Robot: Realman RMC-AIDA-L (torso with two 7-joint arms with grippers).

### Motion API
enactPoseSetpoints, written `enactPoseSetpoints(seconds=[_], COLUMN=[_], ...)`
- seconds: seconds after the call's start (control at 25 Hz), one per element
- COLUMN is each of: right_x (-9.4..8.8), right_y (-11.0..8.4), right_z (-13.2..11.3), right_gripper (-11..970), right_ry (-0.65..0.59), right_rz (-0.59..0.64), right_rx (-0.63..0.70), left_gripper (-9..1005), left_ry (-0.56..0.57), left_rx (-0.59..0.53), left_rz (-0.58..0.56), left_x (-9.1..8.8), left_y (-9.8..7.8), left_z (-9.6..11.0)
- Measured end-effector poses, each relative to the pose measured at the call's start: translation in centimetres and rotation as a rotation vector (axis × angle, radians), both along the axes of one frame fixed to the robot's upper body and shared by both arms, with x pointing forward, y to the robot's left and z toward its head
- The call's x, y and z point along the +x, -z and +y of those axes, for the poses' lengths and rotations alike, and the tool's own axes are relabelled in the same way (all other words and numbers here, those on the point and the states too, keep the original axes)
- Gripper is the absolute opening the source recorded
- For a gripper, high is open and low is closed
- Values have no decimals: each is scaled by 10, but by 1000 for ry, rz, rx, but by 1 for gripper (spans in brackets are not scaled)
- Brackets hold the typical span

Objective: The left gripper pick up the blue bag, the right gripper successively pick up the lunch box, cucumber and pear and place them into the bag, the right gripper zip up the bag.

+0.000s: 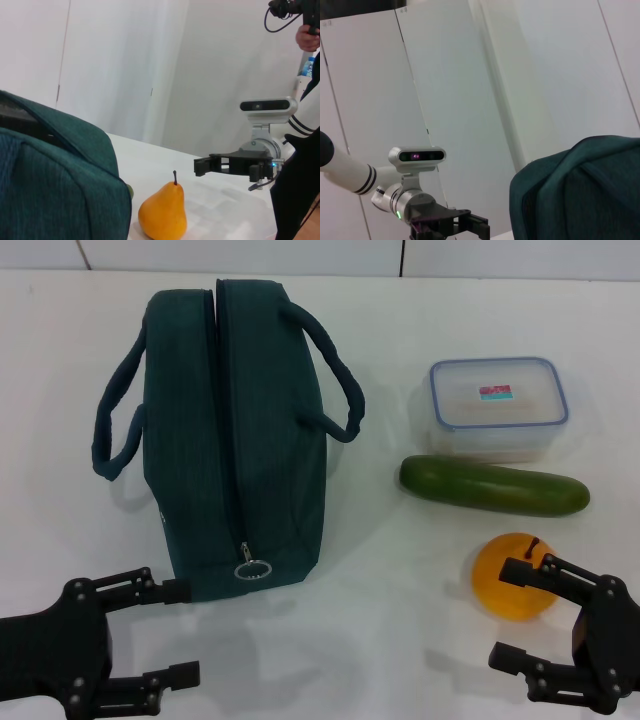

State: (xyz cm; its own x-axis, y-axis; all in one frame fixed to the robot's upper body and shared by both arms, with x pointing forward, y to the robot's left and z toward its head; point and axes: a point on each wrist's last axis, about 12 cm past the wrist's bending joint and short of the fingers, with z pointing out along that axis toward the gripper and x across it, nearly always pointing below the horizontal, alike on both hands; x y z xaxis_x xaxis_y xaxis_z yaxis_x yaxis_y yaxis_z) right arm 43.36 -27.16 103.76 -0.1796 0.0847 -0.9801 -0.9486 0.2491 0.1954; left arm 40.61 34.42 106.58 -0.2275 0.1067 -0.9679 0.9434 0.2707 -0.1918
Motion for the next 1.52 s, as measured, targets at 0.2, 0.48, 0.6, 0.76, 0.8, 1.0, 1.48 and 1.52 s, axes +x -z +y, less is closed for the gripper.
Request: enactPoseSetpoints(seconds=[0.2,0.48,0.6,0.76,0.8,1.0,1.48,1.52], right_x=[1,1,1,1,1,2,2,2], right_y=[0,0,0,-1,-1,-1,-1,-1], right_z=[0,0,0,0,0,0,0,0], right_gripper=[857,856,856,856,856,856,856,856], right_ry=[-1,7,7,6,5,5,5,5], right_rz=[-2,-3,-3,-4,-4,-5,-3,-3], right_rx=[0,2,2,2,2,3,4,3], left_gripper=[790,793,794,795,794,793,788,787], left_ry=[-12,-41,-99,-205,-225,-278,-371,-374], left_rx=[-2,-46,-100,-186,-206,-265,-203,-190], left_rz=[-3,42,91,190,213,298,411,423], left_x=[0,-2,0,8,11,26,69,74], left_y=[0,-4,-10,-19,-21,-33,-69,-75], left_z=[1,5,12,23,24,32,51,51])
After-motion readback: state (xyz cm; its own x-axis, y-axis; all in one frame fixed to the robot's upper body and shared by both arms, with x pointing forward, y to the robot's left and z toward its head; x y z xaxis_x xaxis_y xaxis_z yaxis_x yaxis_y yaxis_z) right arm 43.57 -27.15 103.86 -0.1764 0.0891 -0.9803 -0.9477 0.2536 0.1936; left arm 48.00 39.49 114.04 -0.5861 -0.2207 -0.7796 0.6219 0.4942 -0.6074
